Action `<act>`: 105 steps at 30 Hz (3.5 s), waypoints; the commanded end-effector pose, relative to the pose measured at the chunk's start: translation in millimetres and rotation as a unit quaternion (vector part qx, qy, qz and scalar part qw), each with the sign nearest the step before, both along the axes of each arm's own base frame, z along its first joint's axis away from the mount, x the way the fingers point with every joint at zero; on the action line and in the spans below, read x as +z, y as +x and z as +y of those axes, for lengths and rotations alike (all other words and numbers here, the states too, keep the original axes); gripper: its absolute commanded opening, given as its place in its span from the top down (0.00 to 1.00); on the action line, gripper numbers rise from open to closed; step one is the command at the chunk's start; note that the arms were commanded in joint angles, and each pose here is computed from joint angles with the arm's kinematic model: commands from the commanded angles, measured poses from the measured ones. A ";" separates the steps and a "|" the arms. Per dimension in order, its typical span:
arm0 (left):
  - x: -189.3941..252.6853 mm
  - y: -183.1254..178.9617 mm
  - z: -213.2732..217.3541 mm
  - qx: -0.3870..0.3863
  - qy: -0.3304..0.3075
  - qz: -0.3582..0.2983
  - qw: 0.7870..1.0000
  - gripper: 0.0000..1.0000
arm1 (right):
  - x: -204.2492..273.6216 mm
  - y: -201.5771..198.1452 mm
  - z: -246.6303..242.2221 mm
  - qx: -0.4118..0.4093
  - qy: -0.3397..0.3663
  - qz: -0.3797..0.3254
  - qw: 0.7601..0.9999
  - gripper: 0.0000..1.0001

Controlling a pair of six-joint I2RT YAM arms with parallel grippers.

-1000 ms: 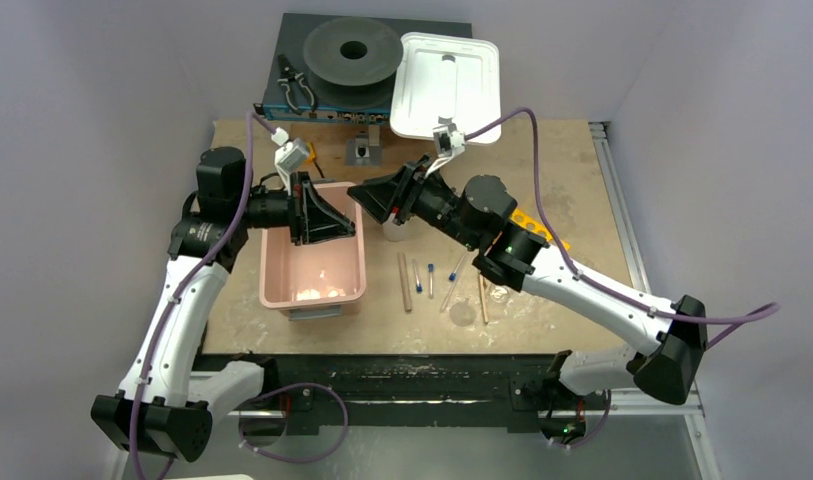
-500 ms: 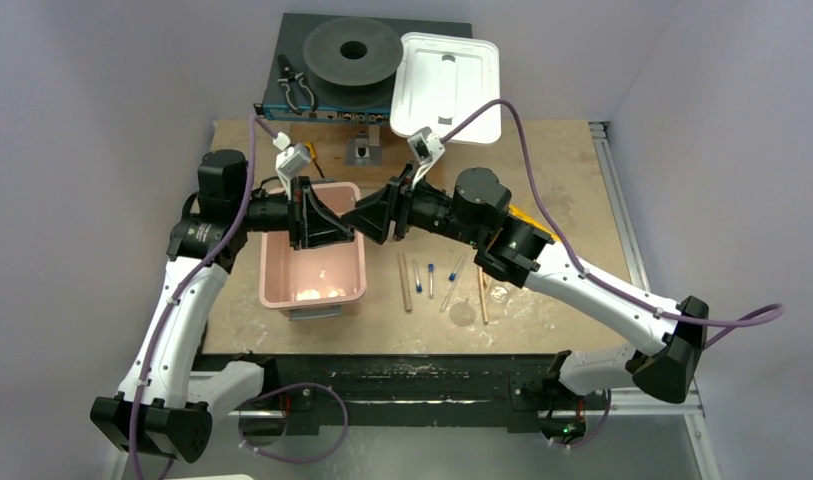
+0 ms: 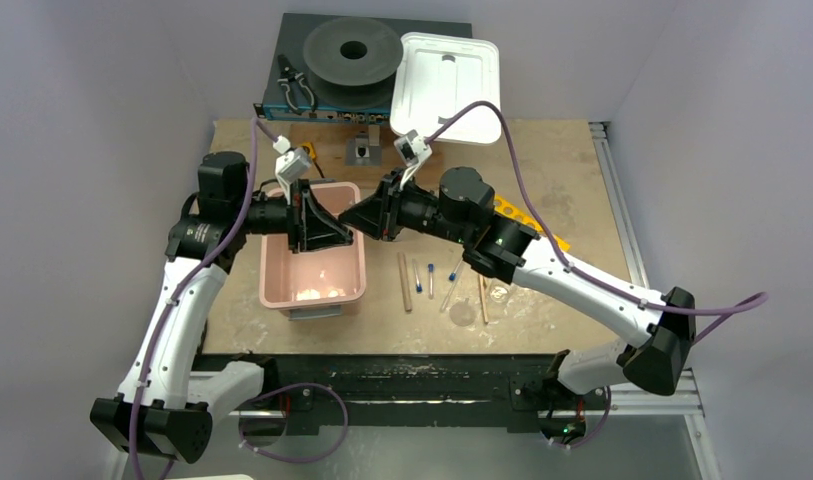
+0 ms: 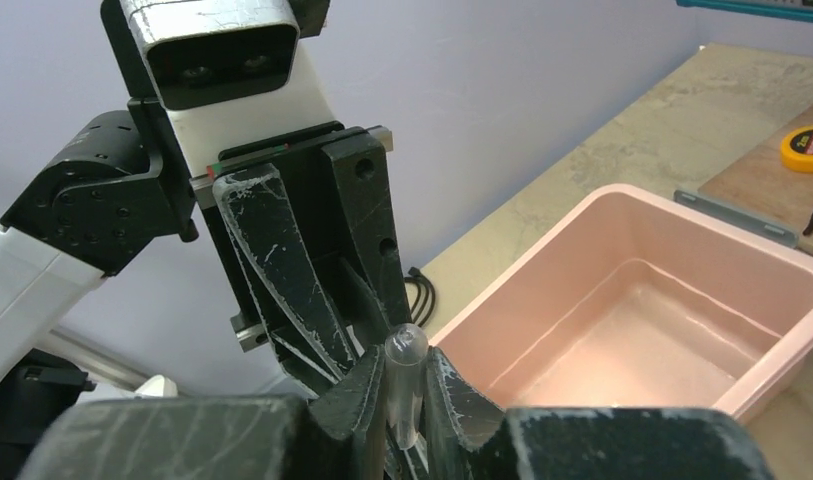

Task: Organize the chemistry lab equipment

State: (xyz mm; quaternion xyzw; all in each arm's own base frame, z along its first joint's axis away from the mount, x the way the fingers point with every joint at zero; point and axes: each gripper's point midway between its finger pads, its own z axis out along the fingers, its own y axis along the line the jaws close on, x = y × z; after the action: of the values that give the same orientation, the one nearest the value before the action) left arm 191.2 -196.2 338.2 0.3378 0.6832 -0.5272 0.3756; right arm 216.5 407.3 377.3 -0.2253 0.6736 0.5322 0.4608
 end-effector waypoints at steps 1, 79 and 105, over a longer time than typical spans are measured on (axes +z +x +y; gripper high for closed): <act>16.0 -11.1 1.5 -0.019 -0.007 -0.041 0.999 0.95 | 32.3 -1.2 -3.2 -0.007 0.039 -0.026 0.999 0.95; -72.4 32.7 48.3 0.089 0.209 0.051 0.973 0.00 | -224.3 98.1 -392.6 -0.766 -0.257 0.048 0.587 1.00; -71.6 34.5 55.2 0.094 0.215 0.043 0.971 0.00 | -228.2 103.2 -390.6 -0.765 -0.286 0.052 0.575 1.00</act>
State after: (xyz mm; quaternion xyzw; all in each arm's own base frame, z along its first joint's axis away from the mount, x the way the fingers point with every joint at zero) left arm 222.0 -143.5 254.6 0.3090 0.8339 -0.3521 0.2918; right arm 315.4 20.8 129.6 0.2601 0.7580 -0.2239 0.5546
